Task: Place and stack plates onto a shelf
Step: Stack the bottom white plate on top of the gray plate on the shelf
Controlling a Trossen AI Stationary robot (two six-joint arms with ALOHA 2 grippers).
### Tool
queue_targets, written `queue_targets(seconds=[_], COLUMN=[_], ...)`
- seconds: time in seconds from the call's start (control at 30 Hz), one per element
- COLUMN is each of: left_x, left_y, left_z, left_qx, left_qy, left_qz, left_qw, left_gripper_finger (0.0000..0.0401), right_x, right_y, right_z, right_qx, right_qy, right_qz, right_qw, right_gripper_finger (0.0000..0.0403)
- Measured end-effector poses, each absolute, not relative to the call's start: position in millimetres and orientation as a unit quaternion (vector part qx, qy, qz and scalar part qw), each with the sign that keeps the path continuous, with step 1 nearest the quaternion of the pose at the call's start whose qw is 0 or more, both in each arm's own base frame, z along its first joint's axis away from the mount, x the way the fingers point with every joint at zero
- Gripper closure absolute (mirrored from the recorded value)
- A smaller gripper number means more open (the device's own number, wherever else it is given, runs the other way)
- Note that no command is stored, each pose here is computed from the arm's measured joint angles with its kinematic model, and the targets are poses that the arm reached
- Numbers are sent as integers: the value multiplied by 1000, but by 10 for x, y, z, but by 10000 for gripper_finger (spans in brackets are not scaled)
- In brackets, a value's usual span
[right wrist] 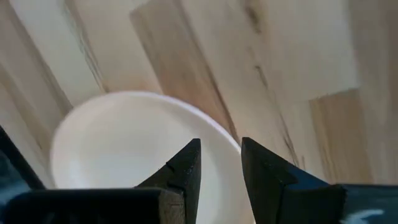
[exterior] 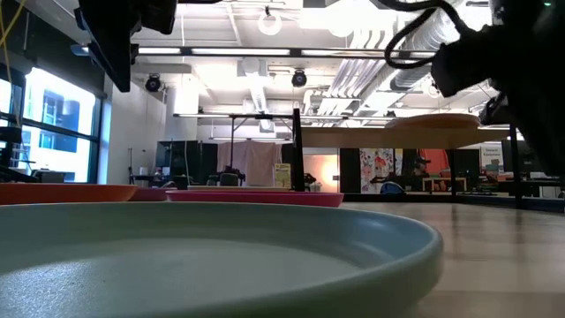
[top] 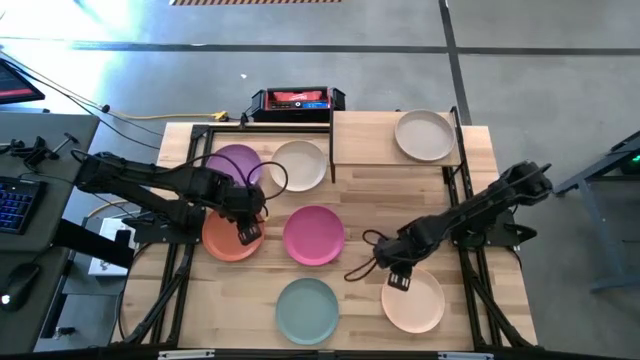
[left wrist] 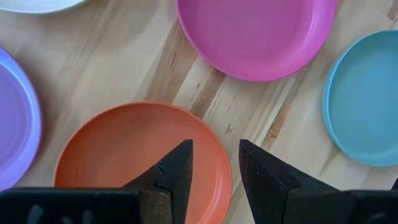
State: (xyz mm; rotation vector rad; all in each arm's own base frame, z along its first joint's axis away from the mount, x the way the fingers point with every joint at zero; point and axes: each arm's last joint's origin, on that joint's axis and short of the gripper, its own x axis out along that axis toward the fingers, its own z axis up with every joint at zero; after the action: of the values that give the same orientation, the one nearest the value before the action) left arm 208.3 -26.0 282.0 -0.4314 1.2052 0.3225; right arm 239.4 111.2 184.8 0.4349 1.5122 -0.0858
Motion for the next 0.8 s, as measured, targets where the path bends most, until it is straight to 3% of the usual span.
queue_targets(seconds=[0.43, 0.8], left_x=[2085, 2133], left_y=[-249, -247], left_z=[2822, 2841], left_qx=[-251, -267], left_qy=[540, 511], left_qz=[205, 216], left_qw=[777, 788], left_gripper_finger=[284, 284], right_x=[2377, 2381], right_y=[1258, 1326], right_z=[1687, 1696], right_qx=[45, 17], right_qy=[680, 669], right_qz=[-3, 48], right_qw=[732, 741], right_gripper_finger=[308, 308])
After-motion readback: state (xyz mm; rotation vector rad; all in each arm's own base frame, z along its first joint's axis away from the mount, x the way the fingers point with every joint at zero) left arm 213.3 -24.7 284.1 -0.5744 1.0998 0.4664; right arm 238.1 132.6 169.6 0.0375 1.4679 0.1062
